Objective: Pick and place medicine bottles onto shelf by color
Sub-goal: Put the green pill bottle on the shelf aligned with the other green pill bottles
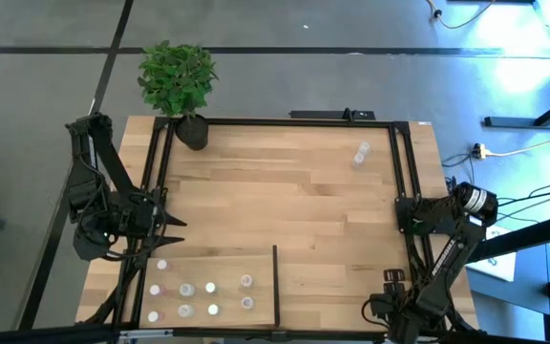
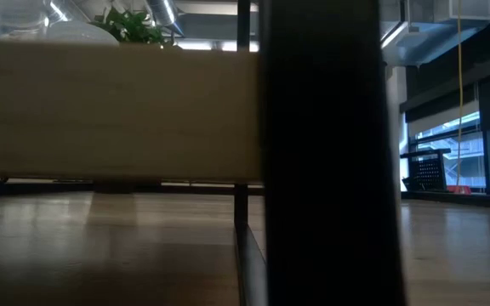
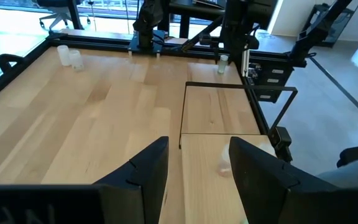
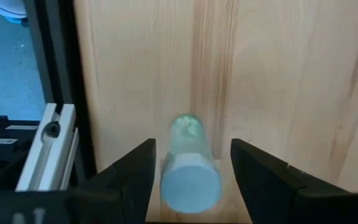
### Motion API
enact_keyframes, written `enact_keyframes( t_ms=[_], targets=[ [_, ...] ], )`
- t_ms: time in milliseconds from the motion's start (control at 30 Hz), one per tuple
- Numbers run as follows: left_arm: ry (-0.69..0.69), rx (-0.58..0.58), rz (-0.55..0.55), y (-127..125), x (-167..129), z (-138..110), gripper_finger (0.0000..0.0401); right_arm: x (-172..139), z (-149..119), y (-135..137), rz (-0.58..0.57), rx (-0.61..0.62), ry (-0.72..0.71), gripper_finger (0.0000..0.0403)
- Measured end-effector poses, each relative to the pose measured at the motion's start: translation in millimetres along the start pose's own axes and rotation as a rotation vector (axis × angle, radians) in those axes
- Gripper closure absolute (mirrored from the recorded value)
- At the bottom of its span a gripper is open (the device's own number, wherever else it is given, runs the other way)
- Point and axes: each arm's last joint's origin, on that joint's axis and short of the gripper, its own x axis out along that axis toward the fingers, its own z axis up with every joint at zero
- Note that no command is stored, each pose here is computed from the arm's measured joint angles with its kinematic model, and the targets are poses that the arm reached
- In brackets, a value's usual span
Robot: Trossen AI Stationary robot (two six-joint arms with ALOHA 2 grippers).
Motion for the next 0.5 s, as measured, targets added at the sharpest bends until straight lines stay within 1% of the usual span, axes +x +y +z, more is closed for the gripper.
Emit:
enact_keyframes(
  t_ms=[133, 233, 500],
  targets=[
    [0.0, 0.0, 0.0, 0.0, 0.0, 0.0, 0.0238, 4.3, 0.4, 0.6, -0.013, 0.026, 0.007, 0.0198],
    [0.0, 0.0, 0.0, 0.0, 0.0, 0.0, 0.0238, 5.7, 0.5, 0.7, -0.017, 0.028, 0.009, 0.021],
    [0.0, 0.002, 0.0, 0.0, 0.0, 0.0, 0.0238, 5.7, 0.5, 0.7, -0.018, 0.052, 0.01, 0.0276]
  ],
)
